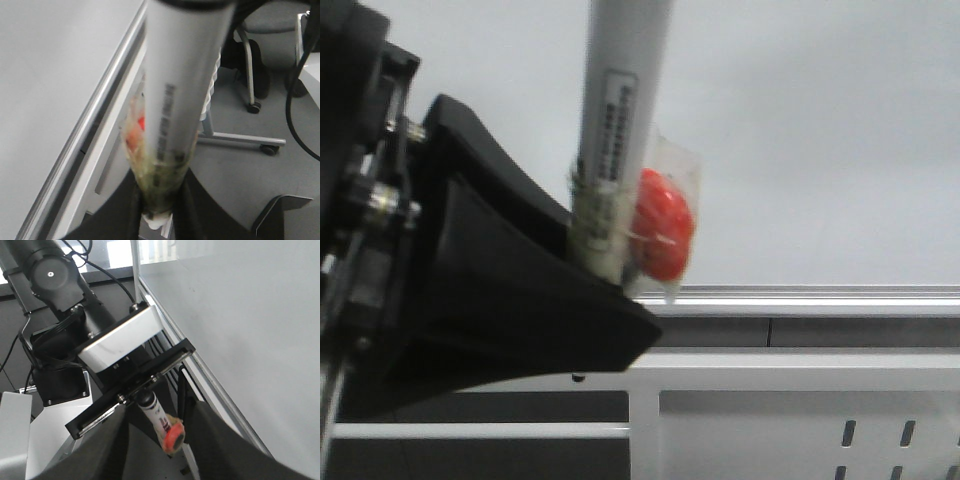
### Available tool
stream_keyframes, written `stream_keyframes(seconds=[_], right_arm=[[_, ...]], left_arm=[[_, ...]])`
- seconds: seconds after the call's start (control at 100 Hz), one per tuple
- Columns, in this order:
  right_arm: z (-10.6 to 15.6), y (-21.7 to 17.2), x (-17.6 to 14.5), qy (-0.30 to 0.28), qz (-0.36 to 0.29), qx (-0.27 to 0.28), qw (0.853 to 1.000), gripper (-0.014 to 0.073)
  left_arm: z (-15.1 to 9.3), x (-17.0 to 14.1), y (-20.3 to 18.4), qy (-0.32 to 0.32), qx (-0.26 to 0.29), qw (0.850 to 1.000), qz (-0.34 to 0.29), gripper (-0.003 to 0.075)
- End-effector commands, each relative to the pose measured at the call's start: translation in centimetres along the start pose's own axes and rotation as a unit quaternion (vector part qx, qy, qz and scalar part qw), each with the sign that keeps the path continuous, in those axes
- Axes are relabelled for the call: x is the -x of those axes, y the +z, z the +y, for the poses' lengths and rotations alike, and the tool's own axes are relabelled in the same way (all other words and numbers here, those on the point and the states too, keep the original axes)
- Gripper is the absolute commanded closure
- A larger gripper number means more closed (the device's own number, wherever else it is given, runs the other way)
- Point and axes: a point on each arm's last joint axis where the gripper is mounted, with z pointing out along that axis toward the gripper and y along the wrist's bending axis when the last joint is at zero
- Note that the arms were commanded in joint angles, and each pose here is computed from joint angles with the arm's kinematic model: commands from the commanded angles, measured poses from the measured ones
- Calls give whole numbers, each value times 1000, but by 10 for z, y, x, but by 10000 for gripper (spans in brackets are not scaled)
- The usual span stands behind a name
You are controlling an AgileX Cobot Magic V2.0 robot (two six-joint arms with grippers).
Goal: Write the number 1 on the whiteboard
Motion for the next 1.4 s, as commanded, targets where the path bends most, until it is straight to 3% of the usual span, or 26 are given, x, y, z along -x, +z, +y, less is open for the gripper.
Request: stream_keyframes(seconds=[0.0,0.37,1.09,1.18,1.39], right_arm=[[-2,2,15,-2,-33,9,999,329],[-6,23,11,10,-11,45,999,329],[-23,52,-5,52,38,72,995,333],[-24,55,-7,55,43,73,995,382],[-26,58,-11,60,56,84,993,601]], left_arm=[[4,17,0,15,4,1000,-22,740],[12,44,5,59,10,997,-49,740],[13,45,5,78,12,996,-49,740],[13,45,5,78,12,996,-49,740],[13,45,5,78,12,996,-49,740]])
